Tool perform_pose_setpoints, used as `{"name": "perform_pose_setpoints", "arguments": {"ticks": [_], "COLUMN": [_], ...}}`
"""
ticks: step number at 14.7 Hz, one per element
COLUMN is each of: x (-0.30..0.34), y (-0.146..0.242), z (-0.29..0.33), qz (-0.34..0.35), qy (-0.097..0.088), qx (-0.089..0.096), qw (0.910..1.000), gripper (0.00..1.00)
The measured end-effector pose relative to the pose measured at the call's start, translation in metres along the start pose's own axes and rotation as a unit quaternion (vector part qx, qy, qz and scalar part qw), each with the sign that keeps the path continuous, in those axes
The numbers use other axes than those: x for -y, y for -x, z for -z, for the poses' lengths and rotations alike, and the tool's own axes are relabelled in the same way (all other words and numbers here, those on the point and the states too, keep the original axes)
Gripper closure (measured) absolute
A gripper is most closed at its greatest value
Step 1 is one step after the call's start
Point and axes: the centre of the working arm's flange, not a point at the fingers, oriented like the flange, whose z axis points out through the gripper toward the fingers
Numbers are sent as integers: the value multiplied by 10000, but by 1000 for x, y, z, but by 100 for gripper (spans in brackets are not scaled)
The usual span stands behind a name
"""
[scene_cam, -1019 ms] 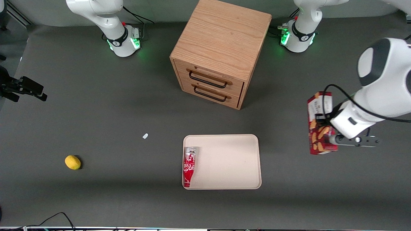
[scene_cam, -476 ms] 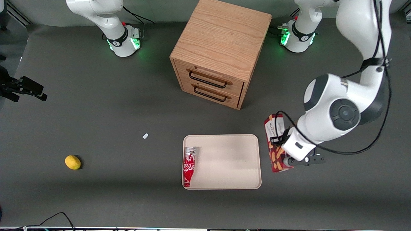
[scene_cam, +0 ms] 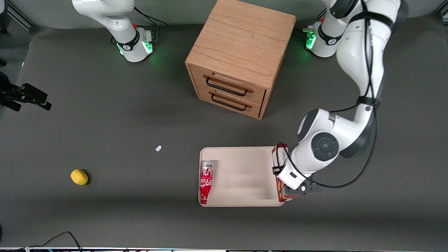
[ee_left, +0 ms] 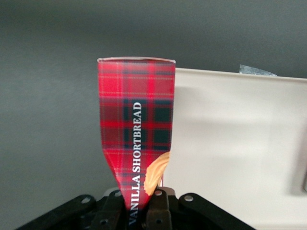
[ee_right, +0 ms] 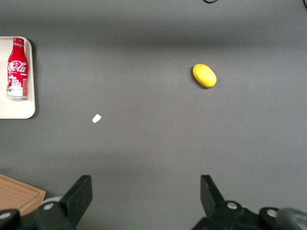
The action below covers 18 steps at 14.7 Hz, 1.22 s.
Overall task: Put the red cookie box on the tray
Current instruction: 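Carry the upright box over the white tray with the left gripper, then lower the box onto the tray and open the left gripper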
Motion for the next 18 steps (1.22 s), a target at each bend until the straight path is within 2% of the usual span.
{"name": "perform_pose_setpoints", "arguments": {"ticks": [5, 11, 13, 14, 18], "x": [-4, -7, -3, 1, 16], "y": [3, 8, 7, 4, -7], "z": [-50, -65, -66, -65, -46], "qz": [-28, -152, -162, -165, -73], "qy": [-73, -226, -295, -325, -233], "qx": [129, 160, 135, 88, -182], "qw": [9999, 9995, 9993, 9993, 9995], "gripper": [87, 87, 73, 61, 19]}}
